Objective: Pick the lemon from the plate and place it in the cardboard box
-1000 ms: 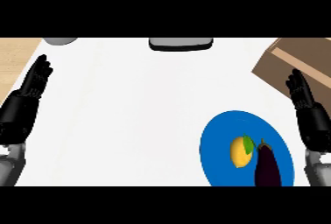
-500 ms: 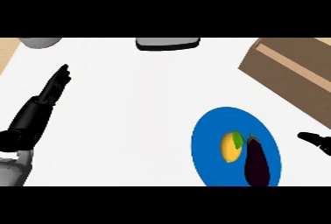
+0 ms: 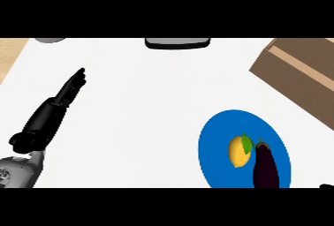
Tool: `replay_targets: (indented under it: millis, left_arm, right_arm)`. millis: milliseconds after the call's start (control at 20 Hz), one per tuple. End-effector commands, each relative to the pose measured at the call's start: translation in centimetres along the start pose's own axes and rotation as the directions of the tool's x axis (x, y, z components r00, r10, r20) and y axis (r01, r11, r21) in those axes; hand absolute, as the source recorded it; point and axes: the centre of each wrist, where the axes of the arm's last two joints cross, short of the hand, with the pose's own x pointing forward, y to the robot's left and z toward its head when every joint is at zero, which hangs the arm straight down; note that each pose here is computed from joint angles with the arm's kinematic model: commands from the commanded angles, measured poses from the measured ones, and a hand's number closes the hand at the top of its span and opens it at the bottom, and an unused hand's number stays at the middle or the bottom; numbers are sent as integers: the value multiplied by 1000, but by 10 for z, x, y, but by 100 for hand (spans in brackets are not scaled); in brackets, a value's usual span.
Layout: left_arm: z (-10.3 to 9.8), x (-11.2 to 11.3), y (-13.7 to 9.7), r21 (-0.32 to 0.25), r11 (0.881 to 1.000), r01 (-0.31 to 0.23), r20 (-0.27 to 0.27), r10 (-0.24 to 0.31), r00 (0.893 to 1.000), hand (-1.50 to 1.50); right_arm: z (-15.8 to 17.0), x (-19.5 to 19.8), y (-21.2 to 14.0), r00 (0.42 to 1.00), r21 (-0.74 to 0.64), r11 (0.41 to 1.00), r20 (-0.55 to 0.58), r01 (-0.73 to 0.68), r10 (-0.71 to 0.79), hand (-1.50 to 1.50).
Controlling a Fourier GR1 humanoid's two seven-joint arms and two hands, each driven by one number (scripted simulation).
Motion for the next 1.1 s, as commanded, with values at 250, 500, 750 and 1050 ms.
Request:
replay_targets:
  millis: [250, 500, 750, 1050]
  left_arm:
    - [-14, 2, 5, -37, 999, -5, 22, 6, 1000, 0]
    - [-10, -3, -19, -74, 997, -14, 31, 17, 999, 0]
    - [-32, 3, -14, -57, 998, -9, 35, 11, 999, 0]
    - [-30, 1, -36, -81, 996, -26, 44, 30, 999, 0]
  right_arm:
    - [13, 48, -2, 941, 353, 887, -49, -297, 335, -150]
    - [4, 74, 7, 901, 480, 803, -57, -354, 431, -150]
    - [-2, 96, 20, 843, 551, 733, -94, -399, 529, -150]
    - [-13, 112, 56, 819, 608, 702, -144, -369, 555, -150]
